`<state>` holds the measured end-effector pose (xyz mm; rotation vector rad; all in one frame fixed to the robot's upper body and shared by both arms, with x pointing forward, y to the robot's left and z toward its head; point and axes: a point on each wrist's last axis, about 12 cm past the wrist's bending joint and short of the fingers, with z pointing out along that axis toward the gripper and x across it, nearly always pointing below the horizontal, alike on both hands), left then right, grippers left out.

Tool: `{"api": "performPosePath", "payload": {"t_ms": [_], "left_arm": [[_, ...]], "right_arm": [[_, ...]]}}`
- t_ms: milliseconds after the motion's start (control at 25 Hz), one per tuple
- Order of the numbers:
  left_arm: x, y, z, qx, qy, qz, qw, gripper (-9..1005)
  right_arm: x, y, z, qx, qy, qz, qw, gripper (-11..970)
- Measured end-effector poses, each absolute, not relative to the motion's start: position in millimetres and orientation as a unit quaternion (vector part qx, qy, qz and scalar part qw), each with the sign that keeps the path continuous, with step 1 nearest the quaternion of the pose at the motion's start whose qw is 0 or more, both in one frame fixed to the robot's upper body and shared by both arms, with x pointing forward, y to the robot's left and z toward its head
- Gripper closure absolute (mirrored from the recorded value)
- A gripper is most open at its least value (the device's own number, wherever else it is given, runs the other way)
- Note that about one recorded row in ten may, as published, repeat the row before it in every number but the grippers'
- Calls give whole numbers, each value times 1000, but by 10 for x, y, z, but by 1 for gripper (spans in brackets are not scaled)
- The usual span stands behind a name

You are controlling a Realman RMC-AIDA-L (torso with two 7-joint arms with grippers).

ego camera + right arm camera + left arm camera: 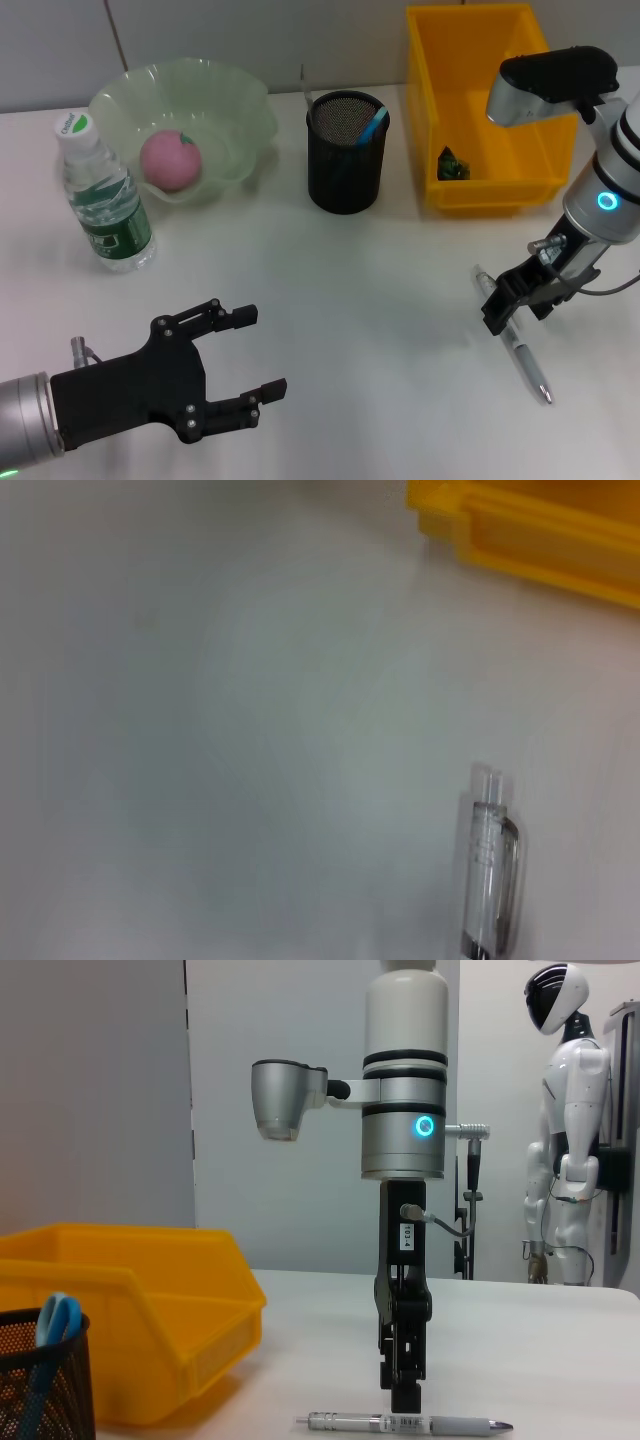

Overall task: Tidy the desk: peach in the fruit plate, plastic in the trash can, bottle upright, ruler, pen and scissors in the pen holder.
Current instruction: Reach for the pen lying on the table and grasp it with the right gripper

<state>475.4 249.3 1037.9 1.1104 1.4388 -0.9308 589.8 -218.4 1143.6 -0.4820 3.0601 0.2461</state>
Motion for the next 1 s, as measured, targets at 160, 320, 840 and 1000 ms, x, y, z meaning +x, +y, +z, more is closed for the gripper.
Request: {"api": "performPosePath", "payload": {"t_ms": [160,320,840,1000], "left_arm": [[4753,2490,10378,464,601,-389,523,192],[4754,2490,10377,463,601,-389,522,192],[4746,2499,10373,462,603,-389,522,192],[4746,2495,10373,462,603,-390,521,192]], "right_arm": [[5885,-2175,11415,-160,984,75,15,394],[5874,-2170,11396,-164,984,72,14,406],[5853,-2149,11364,-173,983,69,12,446],[5851,-2152,11354,-172,983,69,13,458]]}}
